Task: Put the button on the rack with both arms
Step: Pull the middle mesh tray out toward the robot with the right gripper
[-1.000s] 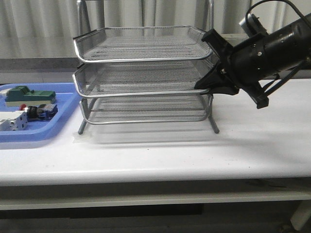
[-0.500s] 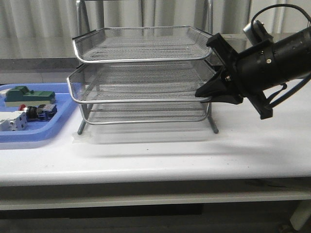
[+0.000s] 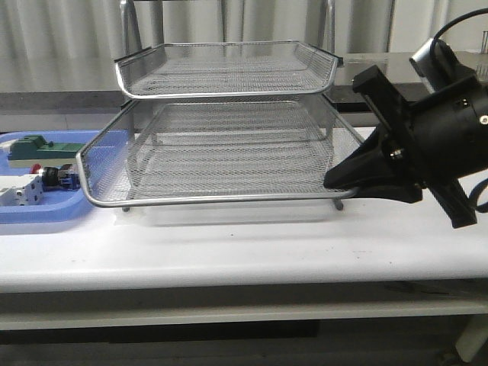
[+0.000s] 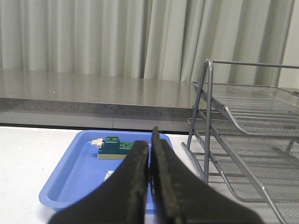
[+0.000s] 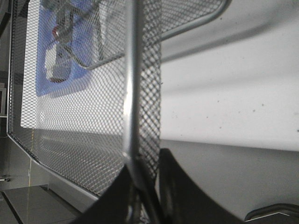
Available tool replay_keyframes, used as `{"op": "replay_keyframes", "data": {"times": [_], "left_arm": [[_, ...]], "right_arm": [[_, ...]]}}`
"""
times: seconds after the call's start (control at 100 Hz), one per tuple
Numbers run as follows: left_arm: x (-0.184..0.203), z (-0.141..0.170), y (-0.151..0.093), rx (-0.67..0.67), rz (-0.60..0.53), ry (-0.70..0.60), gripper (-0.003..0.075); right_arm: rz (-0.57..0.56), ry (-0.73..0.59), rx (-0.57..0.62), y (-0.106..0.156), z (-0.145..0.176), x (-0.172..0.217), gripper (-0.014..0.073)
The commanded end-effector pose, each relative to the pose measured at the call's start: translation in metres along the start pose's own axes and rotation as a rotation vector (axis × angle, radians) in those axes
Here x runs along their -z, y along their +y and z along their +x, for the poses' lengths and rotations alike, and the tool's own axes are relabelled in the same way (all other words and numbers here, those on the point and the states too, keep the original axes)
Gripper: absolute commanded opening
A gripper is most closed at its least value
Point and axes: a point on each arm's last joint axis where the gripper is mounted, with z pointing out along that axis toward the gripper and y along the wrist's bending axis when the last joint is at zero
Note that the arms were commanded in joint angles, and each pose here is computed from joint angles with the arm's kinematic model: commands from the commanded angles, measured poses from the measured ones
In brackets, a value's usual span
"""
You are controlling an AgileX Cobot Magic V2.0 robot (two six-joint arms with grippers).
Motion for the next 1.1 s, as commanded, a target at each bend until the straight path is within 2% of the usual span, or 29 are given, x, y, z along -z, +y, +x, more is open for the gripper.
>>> {"op": "replay_keyframes", "data": {"times": [0.0, 0.11, 0.18, 0.3, 0.42, 0.52, 0.74, 0.92, 1.09], "left_arm": [[0.002, 0.007, 0.0, 0.018, 0.012, -0.065, 0.0004], [0.002, 0.007, 0.0, 0.018, 0.012, -0.065, 0.0004], [0.002, 0.007, 0.0, 0.018, 0.012, -0.065, 0.0004], [0.002, 0.007, 0.0, 0.018, 0.012, -0.065, 0.0004], [0.002, 0.007, 0.0, 0.018, 0.012, -0.065, 0.0004], [0.002, 0.007, 0.0, 0.018, 0.012, -0.065, 0.0004], [0.002, 0.007, 0.0, 0.018, 0.012, -0.065, 0.0004], [0.002, 0.007, 0.0, 0.018, 0.012, -0.065, 0.0004], [0.002, 0.007, 0.0, 0.018, 0.012, -0.065, 0.0004]], "right_arm": [[-0.02, 0.022, 0.066, 0.008, 0.007, 0.008, 0.003], [-0.026, 0.011, 0.071, 0.011, 0.006, 0.011, 0.0034], [-0.028, 0.004, 0.067, 0.011, 0.006, 0.012, 0.0073], [-0.032, -0.003, 0.057, 0.012, 0.005, 0.012, 0.0228], [-0.032, -0.004, 0.056, 0.012, 0.005, 0.012, 0.0448], [-0.038, -0.002, 0.056, 0.013, 0.005, 0.012, 0.0545], [-0.045, -0.035, 0.097, 0.021, 0.004, 0.021, 0.0552], [-0.018, -0.102, 0.218, 0.037, 0.003, 0.045, 0.0552], [0.059, -0.145, 0.304, 0.048, 0.008, 0.071, 0.0552]]}}
